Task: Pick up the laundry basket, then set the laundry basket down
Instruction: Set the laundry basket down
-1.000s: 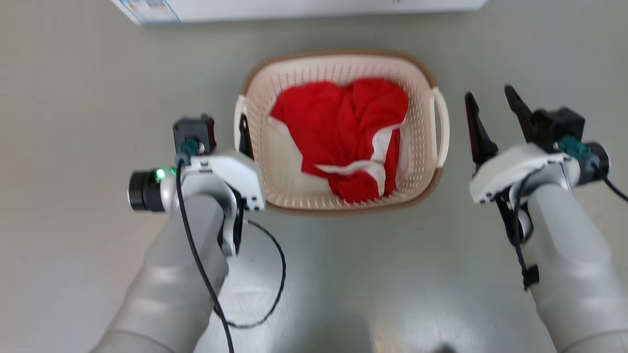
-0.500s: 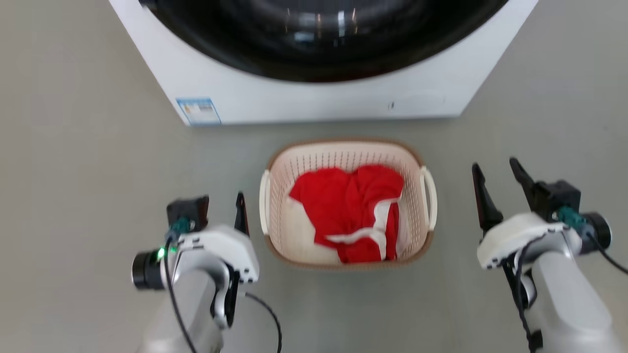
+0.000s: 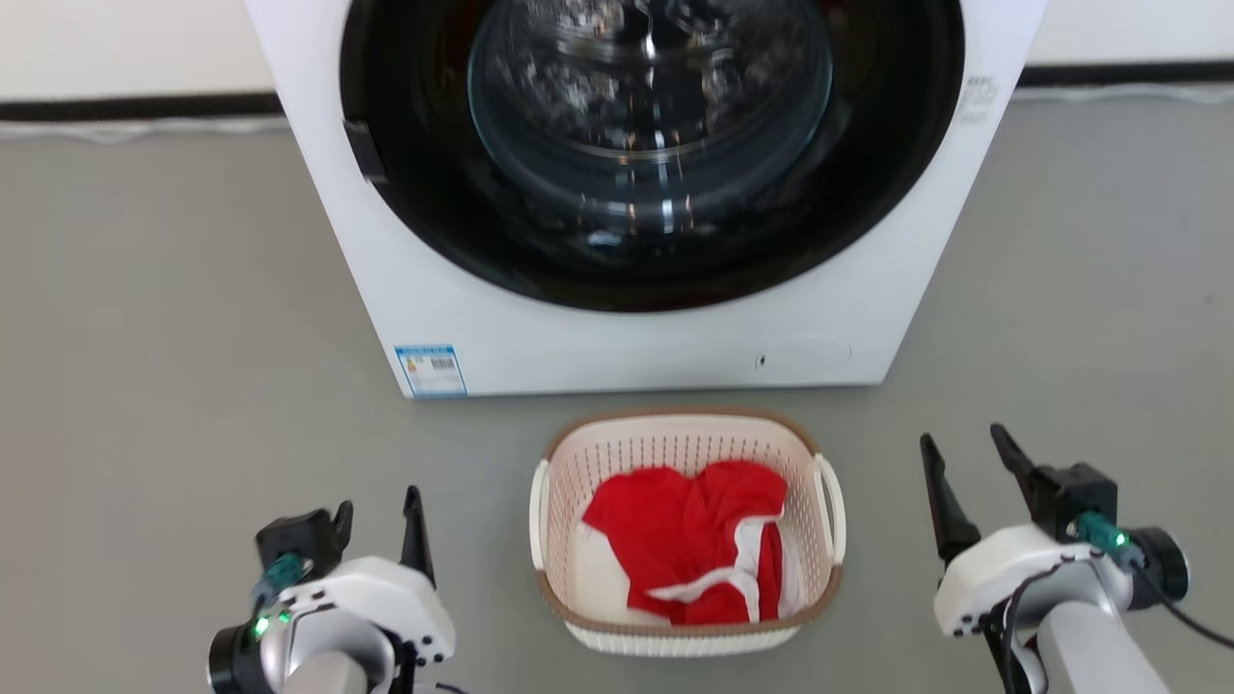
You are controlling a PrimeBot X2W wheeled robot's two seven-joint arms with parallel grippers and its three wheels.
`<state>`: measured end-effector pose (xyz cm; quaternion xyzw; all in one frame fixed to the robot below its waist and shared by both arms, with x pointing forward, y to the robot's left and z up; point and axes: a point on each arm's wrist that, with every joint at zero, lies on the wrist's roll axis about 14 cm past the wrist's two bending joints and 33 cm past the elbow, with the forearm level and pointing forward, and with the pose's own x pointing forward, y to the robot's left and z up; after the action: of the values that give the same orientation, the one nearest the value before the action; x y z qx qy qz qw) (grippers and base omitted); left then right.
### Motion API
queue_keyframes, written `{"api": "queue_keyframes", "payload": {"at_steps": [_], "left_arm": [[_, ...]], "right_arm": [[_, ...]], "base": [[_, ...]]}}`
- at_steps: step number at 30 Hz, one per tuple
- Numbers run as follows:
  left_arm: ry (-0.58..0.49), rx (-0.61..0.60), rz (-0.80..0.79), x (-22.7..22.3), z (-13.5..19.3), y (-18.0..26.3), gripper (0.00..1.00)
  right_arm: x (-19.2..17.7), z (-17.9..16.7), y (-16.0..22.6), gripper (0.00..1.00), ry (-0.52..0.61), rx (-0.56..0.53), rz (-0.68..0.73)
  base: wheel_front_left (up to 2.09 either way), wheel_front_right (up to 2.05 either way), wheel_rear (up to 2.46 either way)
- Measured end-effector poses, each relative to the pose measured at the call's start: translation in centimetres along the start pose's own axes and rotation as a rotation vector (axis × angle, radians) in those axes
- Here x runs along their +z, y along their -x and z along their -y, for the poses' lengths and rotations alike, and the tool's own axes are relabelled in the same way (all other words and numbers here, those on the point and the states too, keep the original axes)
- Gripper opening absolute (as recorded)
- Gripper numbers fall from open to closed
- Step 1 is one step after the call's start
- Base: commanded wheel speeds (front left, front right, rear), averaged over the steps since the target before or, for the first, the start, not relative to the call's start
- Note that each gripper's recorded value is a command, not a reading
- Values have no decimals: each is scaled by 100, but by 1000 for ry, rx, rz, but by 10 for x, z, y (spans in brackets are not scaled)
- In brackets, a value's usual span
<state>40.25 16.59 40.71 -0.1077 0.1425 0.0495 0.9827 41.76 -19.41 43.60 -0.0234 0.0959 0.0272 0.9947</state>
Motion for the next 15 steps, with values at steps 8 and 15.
{"api": "queue_keyframes", "payload": {"at_steps": [8,15], "left_arm": [[45,9,111,29,-14,20,100],[56,24,154,38,-24,30,100]], "right_arm": [[15,-2,19,100,12,4,54],[17,5,29,100,8,-20,69]], "base": [[0,0,0],[0,0,0]]}}
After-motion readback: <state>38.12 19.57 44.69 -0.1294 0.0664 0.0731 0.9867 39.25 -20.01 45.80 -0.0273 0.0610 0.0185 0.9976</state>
